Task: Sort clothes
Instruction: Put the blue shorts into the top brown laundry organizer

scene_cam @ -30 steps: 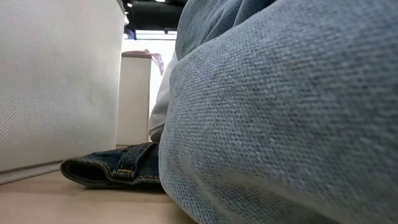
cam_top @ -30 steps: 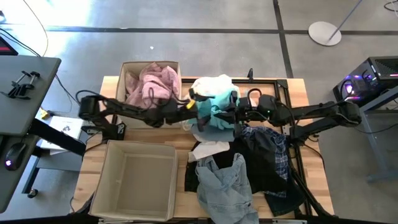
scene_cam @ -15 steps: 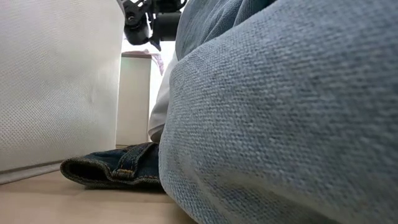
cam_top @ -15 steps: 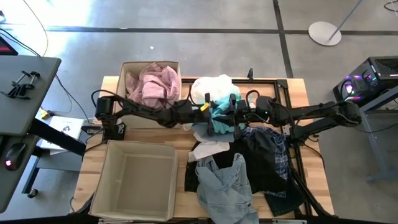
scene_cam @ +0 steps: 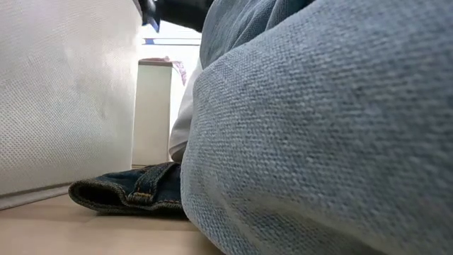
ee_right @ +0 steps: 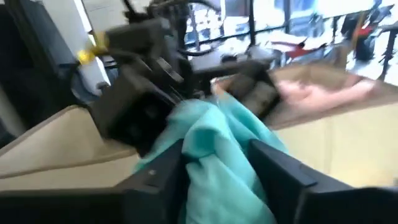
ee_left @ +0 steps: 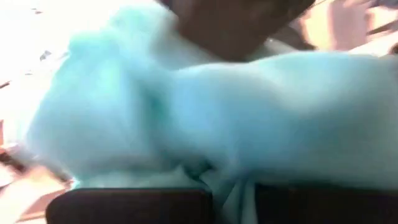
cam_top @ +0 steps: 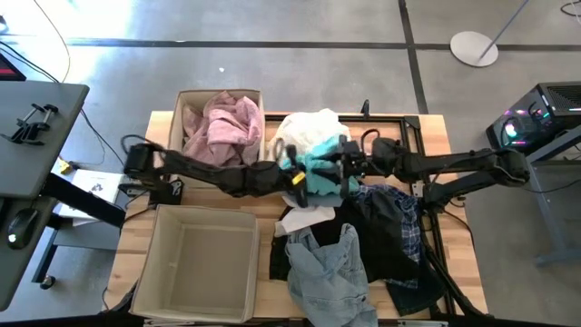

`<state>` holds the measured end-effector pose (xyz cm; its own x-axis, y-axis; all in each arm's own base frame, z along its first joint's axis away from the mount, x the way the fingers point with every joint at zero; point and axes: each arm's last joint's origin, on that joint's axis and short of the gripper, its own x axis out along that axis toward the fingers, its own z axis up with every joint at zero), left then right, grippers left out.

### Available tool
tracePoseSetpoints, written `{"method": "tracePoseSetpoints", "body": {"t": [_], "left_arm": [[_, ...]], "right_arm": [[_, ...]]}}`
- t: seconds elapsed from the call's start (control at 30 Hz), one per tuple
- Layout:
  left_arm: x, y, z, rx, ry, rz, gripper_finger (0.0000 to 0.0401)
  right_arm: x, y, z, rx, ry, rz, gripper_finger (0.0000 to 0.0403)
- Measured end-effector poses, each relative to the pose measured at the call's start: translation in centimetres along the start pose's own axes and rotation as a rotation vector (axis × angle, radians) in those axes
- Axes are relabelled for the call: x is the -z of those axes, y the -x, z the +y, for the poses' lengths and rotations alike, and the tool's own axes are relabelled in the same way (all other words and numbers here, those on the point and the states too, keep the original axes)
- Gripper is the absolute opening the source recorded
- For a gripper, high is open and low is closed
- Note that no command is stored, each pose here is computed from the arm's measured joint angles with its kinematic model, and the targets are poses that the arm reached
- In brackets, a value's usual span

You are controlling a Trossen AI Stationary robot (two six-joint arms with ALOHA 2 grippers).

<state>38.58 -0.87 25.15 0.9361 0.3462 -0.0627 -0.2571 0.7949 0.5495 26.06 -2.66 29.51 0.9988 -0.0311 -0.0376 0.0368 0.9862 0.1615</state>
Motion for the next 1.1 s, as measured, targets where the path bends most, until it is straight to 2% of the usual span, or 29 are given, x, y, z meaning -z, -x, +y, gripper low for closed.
{"method": "tracePoseSetpoints", "body": {"t": [0.1, 0.23, 0.47, 0.8, 0.97, 1.1], "left_arm": [[-1.9, 2.3, 1.1, -0.069, -0.026, 0.023, 0.0005], [-4.0, 6.1, 2.9, -0.149, -0.036, -0.004, 0.0004], [-6.7, 12.6, 7.9, -0.440, -0.107, 0.055, 0.0003], [-12.1, 24.1, 19.0, -0.947, -0.172, -0.245, 0.0003], [-13.4, 27.4, 22.0, -1.023, -0.193, -0.295, 0.0003], [-13.4, 27.2, 22.4, -0.975, -0.203, -0.215, 0.0003]], "right_arm": [[-1.4, 1.4, 0.1, 0.052, 0.037, -0.065, 0.0191], [-3.0, 3.5, 0.7, 0.119, 0.082, -0.129, 0.0198], [-2.8, 5.3, 1.4, 0.259, 0.115, -0.057, 0.0199], [-2.1, 5.2, 1.5, 0.379, 0.128, 0.001, 0.0199], [-2.1, 5.2, 1.5, 0.396, 0.129, -0.001, 0.0199], [-2.1, 5.2, 1.5, 0.396, 0.127, -0.002, 0.0199]]}}
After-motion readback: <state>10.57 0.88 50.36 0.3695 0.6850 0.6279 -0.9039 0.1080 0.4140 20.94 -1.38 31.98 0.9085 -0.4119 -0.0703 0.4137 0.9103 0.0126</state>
